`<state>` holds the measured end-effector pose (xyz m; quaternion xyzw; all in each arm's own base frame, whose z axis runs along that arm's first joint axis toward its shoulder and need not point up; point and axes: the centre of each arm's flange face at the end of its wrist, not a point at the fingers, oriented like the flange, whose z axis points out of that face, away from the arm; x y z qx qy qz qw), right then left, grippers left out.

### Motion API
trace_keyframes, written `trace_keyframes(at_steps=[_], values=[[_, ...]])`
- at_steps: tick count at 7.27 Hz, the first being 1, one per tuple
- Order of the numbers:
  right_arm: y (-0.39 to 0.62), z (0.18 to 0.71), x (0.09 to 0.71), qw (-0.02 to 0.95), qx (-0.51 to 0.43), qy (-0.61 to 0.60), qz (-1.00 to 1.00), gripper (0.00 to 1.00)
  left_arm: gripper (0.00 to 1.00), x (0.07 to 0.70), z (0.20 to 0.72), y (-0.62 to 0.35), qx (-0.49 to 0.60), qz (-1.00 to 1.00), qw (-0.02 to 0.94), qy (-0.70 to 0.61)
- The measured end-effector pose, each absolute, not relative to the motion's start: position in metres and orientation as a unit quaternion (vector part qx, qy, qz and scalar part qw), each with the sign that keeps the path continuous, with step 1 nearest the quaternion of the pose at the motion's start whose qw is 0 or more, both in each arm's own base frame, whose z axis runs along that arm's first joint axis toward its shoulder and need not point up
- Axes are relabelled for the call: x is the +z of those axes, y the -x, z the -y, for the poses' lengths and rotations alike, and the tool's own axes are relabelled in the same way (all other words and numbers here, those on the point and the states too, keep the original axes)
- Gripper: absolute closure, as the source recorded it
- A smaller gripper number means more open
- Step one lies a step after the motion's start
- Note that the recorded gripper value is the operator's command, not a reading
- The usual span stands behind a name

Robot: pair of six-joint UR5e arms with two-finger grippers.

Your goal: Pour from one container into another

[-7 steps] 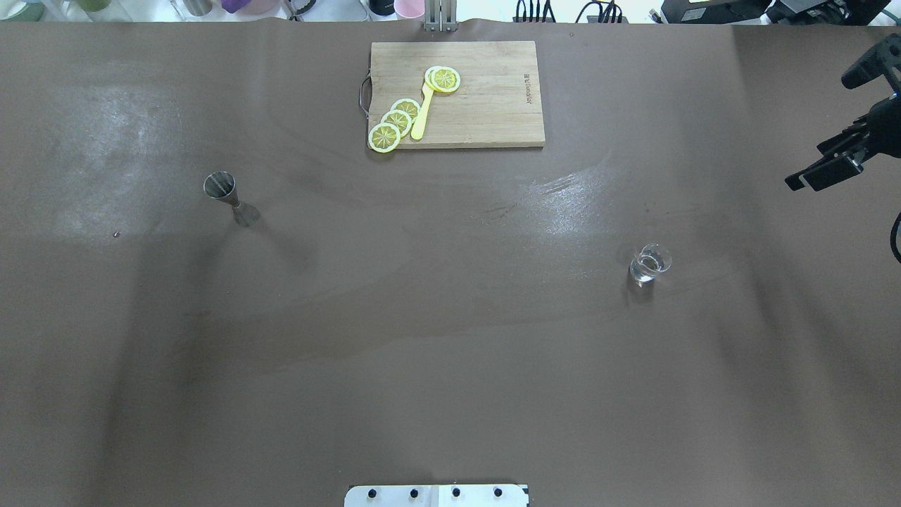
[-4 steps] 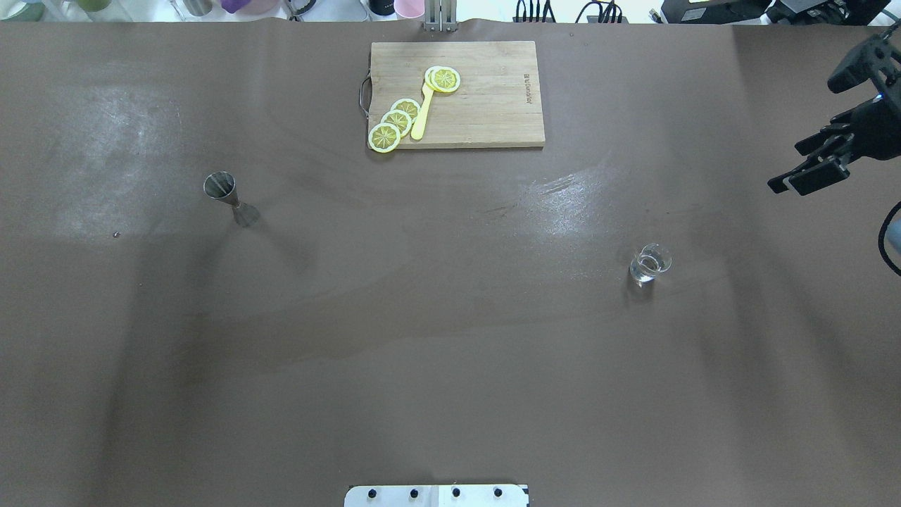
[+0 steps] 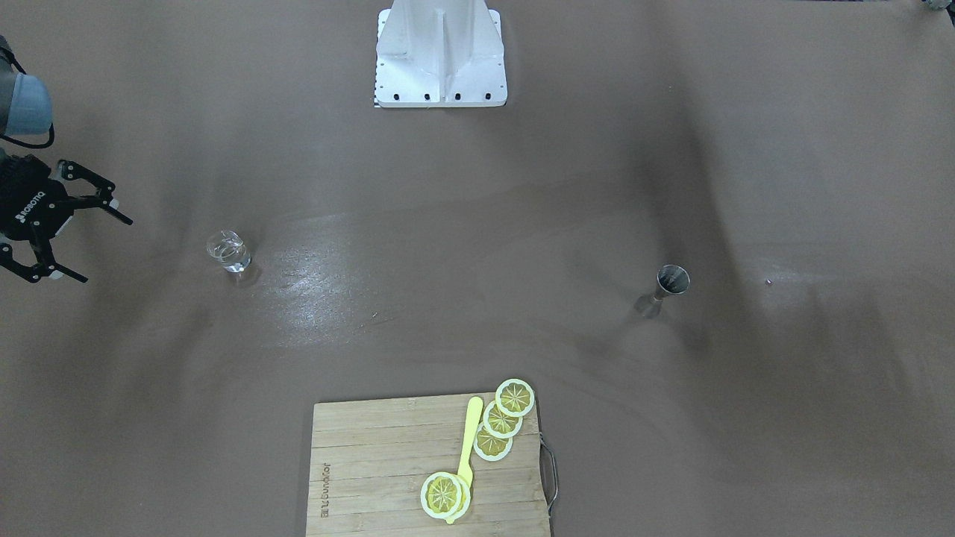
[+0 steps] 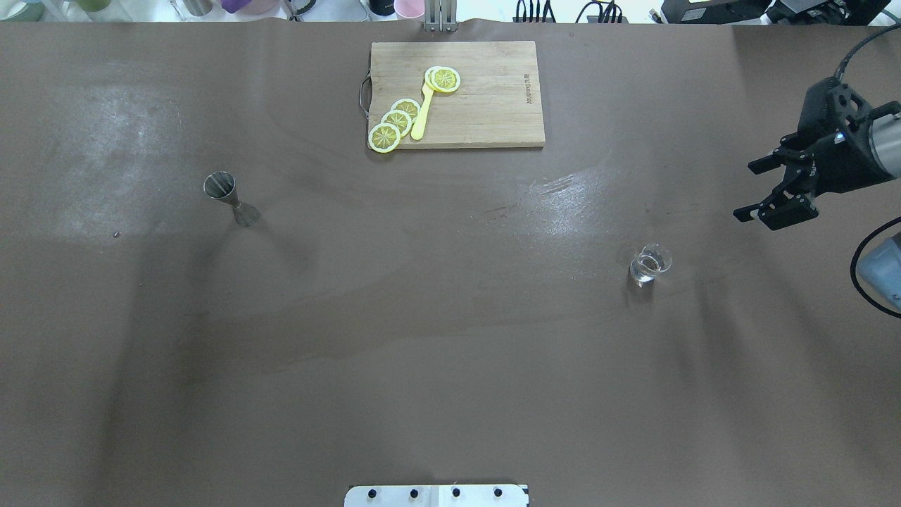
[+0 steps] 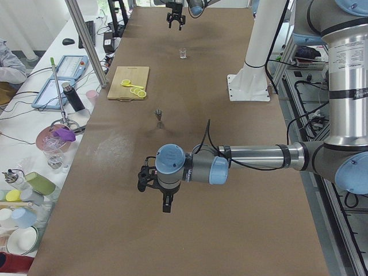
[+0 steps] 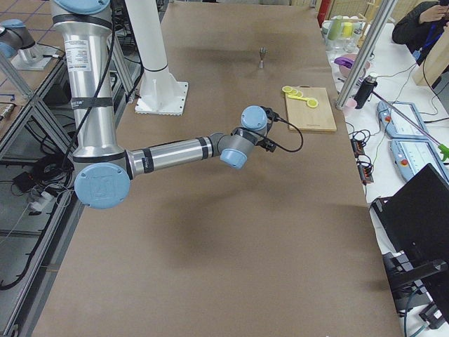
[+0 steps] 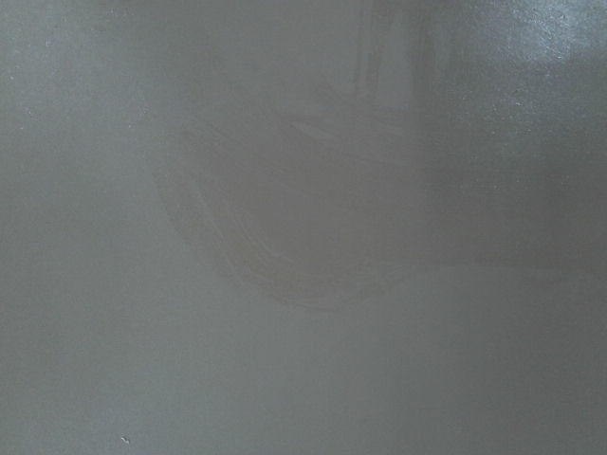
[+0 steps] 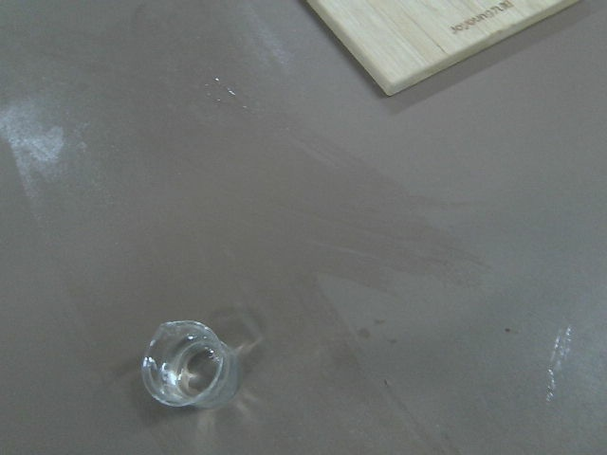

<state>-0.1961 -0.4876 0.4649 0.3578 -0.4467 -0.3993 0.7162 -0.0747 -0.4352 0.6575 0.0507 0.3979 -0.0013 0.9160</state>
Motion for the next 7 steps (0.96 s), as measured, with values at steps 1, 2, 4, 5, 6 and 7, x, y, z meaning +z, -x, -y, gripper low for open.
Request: trace_keyframes(at_steps=[1, 2, 4, 5, 6, 7], values=[[0.205, 0.482, 0.466, 0.703, -0.413, -0.372, 0.443, 0.00, 0.01, 0.660, 0.433, 0.075, -0.002, -0.398, 0.916, -0.049], [0.208, 0.478, 0.468, 0.693, -0.423, -0.386, 0.439, 0.00, 0.01, 0.660, 0.432, 0.075, -0.002, -0.397, 0.916, -0.049], [0.206, 0.475, 0.471, 0.676, -0.441, -0.404, 0.430, 0.00, 0.01, 0.659, 0.432, 0.075, -0.002, -0.398, 0.916, -0.051], [0.205, 0.471, 0.473, 0.669, -0.448, -0.411, 0.428, 0.00, 0.01, 0.658, 0.432, 0.075, -0.002, -0.398, 0.916, -0.052], [0.208, 0.467, 0.476, 0.660, -0.460, -0.418, 0.422, 0.00, 0.01, 0.658, 0.430, 0.075, -0.003, -0.398, 0.916, -0.051], [0.209, 0.464, 0.479, 0.649, -0.476, -0.426, 0.413, 0.00, 0.01, 0.661, 0.426, 0.075, -0.004, -0.397, 0.917, -0.048]])
